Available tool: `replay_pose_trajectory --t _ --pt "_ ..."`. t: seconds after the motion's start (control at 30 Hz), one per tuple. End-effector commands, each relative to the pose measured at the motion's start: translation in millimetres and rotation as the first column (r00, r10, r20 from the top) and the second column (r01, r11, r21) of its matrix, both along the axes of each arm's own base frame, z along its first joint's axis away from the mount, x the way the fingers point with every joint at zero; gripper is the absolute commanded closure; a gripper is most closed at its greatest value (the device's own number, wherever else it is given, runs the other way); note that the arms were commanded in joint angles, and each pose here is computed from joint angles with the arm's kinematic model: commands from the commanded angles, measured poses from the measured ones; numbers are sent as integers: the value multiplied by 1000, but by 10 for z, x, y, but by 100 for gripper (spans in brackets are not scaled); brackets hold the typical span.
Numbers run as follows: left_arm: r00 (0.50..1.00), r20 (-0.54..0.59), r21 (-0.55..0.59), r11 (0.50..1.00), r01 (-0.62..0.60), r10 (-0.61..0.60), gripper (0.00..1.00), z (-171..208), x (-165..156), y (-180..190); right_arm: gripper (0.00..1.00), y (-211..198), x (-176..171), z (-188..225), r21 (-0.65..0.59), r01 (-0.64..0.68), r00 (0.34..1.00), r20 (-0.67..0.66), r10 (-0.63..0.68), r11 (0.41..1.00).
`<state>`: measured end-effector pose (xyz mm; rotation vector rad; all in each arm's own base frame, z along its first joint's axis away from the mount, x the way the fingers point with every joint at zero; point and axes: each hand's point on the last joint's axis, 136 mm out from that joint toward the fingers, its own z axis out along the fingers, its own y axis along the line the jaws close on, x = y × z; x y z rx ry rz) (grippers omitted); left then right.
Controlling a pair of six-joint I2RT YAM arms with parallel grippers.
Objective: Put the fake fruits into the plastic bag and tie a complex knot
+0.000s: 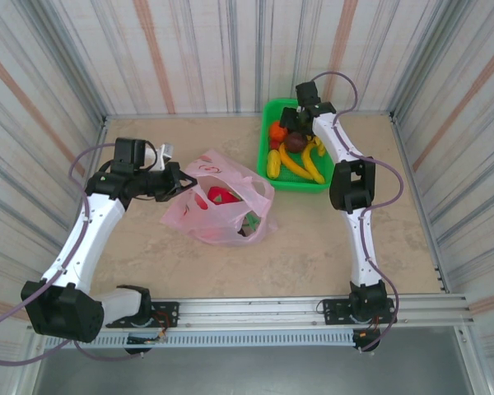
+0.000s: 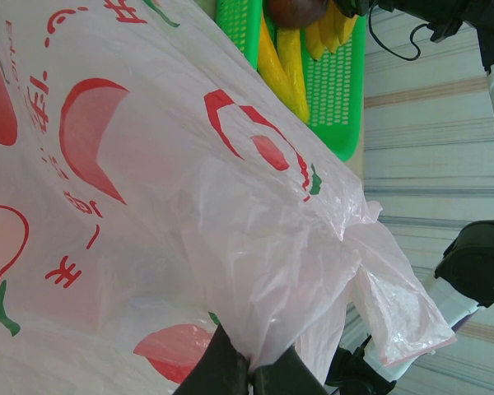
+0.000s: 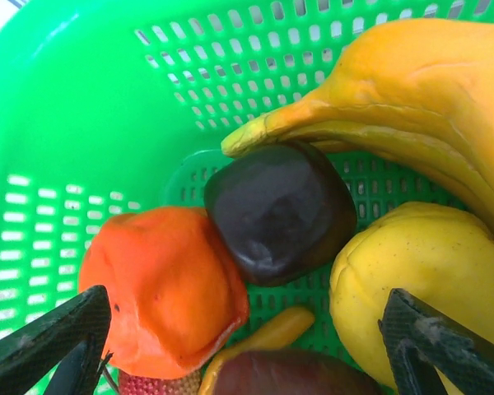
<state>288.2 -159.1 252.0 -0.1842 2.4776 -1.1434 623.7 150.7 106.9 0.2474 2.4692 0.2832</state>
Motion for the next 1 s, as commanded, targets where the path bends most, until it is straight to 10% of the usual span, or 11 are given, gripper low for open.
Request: replay_pose_trajectory --t 0.0,0.47,0.97 --pt "1000 29 -4 1000 8 -8 100 98 -30 6 13 42 -179 -290 -33 -17 995 -102 14 999" --pt "999 37 2 1000 9 -10 100 113 -53 16 2 -109 -425 273 -122 -105 993 -58 98 987" --pt "999 43 2 1000 4 -4 100 152 -70 25 1 -25 -683 -172 -99 -227 957 -206 203 969"
